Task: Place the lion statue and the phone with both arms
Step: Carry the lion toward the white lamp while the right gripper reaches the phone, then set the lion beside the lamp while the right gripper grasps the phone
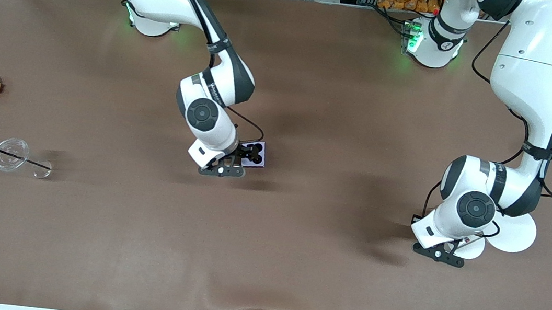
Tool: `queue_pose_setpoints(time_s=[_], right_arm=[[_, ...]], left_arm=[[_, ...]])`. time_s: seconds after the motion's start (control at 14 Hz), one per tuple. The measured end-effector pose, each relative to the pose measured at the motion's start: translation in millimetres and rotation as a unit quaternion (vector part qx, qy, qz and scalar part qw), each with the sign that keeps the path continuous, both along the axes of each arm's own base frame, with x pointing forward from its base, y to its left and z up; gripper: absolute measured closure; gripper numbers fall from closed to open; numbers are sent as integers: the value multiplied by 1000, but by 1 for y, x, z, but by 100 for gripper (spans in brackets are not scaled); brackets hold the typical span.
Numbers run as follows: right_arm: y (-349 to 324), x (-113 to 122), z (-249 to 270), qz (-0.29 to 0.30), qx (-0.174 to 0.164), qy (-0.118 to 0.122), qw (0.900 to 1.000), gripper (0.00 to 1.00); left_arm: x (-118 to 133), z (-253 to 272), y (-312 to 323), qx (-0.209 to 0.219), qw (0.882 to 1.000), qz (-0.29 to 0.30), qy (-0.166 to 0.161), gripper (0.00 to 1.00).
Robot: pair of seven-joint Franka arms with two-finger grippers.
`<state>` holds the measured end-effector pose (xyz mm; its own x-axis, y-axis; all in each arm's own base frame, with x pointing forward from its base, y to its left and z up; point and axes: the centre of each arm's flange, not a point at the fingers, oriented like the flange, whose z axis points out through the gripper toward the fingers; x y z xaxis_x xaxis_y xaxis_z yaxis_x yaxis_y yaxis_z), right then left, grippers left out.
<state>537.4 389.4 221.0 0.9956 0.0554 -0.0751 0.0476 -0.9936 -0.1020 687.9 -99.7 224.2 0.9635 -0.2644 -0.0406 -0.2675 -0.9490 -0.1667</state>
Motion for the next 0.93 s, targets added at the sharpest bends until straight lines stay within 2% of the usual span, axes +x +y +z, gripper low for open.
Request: queue_pose_setpoints(time_s=[0.21, 0.29, 0.5, 0.57, 0.71, 0.93], right_arm=[[13, -10, -2, 8, -1, 0, 1000, 0], [16, -12, -5, 11, 0, -3, 1000, 0], [23, -18, -18, 14, -1, -5, 1000, 0], [24, -19, -22, 12, -2, -6, 1000, 0], [26, -21, -27, 11, -2, -7, 1000, 0], [31, -25, -33, 7, -3, -9, 1000, 0]], left_arm=[[1, 0, 3, 0, 1000, 2, -1, 64], [1, 0, 4, -2, 1000, 4, -1, 59], [1, 0, 5, -13, 1000, 15, 1, 31], [1, 0, 5, -14, 1000, 16, 0, 25], [3, 4, 5, -15, 1000, 16, -4, 2], [6, 30, 0, -17, 1000, 15, -15, 0]])
